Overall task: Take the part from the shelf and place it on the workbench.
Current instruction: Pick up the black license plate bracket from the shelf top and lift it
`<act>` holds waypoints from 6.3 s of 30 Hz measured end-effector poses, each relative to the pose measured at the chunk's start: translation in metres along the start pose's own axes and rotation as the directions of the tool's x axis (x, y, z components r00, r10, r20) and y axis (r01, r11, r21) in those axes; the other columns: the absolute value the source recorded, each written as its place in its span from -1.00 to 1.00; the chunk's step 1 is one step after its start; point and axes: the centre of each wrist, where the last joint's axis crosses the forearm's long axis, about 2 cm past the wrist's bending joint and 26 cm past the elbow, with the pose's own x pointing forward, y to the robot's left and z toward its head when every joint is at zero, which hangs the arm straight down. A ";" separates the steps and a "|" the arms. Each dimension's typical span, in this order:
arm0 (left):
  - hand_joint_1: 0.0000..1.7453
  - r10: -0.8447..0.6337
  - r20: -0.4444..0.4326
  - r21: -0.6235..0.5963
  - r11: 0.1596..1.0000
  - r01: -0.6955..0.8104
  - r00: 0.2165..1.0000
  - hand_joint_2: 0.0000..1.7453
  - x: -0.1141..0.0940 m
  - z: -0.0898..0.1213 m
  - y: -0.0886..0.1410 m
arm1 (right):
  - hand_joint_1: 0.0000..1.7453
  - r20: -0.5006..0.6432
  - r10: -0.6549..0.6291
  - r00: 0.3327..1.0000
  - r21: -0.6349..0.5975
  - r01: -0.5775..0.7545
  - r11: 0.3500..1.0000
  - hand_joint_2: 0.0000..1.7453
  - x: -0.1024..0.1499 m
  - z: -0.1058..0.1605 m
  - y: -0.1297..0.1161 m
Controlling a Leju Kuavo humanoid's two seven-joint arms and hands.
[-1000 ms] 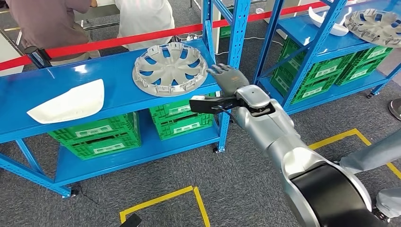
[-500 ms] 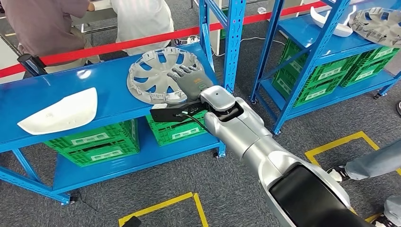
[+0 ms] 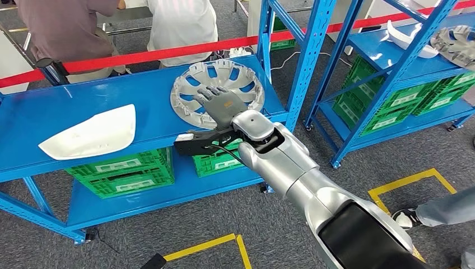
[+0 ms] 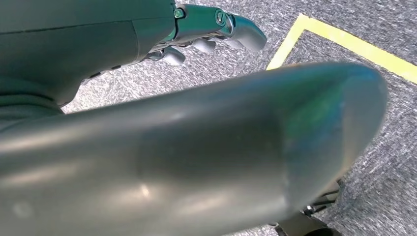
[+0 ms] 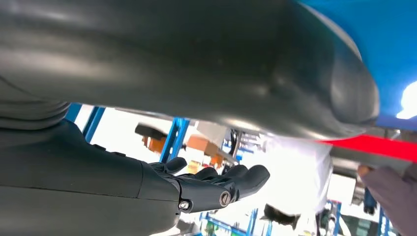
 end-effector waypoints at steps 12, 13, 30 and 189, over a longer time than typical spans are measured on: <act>-1.00 -0.014 0.009 -0.007 1.000 0.015 1.000 -1.00 0.004 -0.001 0.004 | -1.00 0.010 -0.006 1.000 -0.028 0.006 1.000 -1.00 0.003 0.006 0.010; -1.00 -0.016 0.011 -0.008 1.000 0.016 1.000 -1.00 0.005 -0.001 0.005 | -1.00 0.010 -0.006 1.000 -0.027 0.007 1.000 -1.00 0.003 0.007 0.012; -1.00 -0.016 0.018 -0.007 1.000 0.017 1.000 -1.00 0.002 -0.001 0.005 | -1.00 0.031 -0.033 0.999 -0.003 0.033 0.999 -1.00 0.013 0.014 0.026; -1.00 -0.054 0.030 0.004 0.999 0.054 0.998 -1.00 0.012 -0.001 0.002 | 1.00 -0.309 -0.233 0.922 0.232 0.310 0.922 1.00 -0.031 0.038 0.091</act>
